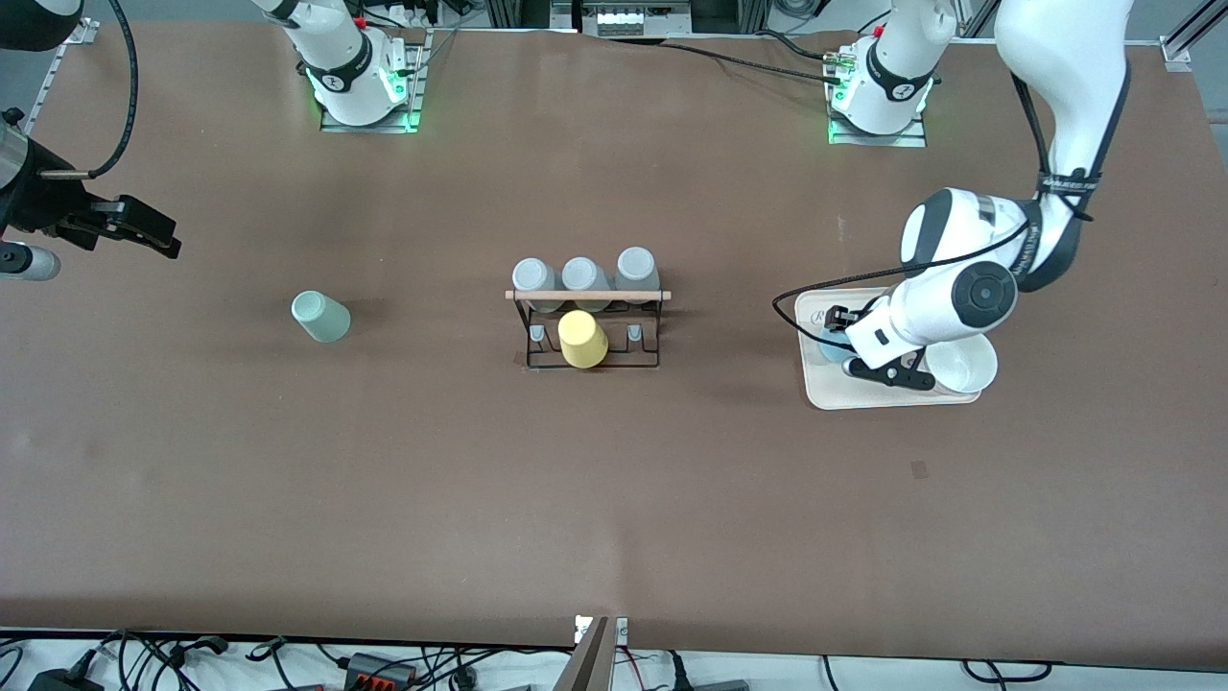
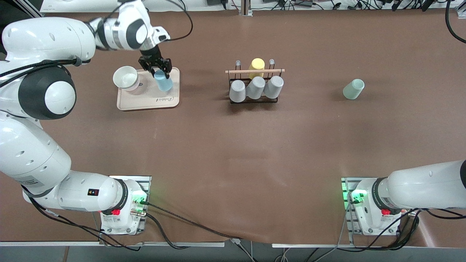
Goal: Hang scattered cups on rack with three cups
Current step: 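Grasp the light blue cup with the left gripper and lift it, then carry the light blue cup with the left gripper to the rack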
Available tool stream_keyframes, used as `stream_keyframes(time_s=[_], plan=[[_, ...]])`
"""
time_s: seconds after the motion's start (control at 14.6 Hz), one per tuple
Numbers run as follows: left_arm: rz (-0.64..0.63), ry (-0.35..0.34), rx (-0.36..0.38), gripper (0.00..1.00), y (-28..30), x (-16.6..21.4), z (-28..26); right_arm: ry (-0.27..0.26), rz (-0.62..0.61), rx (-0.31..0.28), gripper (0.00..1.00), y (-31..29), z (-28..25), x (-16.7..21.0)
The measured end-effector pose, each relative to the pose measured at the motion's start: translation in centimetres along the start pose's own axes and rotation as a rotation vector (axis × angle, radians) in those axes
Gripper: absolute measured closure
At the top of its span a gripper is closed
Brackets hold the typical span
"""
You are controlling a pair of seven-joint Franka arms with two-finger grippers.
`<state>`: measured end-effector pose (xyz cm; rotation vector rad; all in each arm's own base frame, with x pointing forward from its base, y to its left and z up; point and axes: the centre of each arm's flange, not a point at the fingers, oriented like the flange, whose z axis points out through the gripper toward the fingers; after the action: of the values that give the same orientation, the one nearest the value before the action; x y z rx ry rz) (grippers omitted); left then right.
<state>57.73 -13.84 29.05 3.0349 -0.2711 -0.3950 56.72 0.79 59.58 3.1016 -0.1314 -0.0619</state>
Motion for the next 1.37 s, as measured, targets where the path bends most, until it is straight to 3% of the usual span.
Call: stream_keyframes(time_s=[0.27, 0.62, 0.89, 1.37], plan=[[0.061, 0.047, -0.015, 0.35, 5.9, 0.9, -5.9, 0.001, -0.002, 0.000, 0.00, -0.1, 0.0, 0.0], [-0.109, 0.034, -0.083, 0.35, 16.7, 0.2, -12.0, 0.000, -0.004, 0.000, 0.00, -0.2, 0.1, 0.0], [-0.183, 0.044, -0.104, 0.35, 24.8, 0.8, -11.7, -0.002, -0.004, 0.000, 0.00, -0.2, 0.2, 0.0], [-0.238, 0.120, -0.186, 0.35, 28.4, 4.5, -9.8, -0.013, -0.005, -0.001, 0.00, -0.3, 0.7, 0.2]])
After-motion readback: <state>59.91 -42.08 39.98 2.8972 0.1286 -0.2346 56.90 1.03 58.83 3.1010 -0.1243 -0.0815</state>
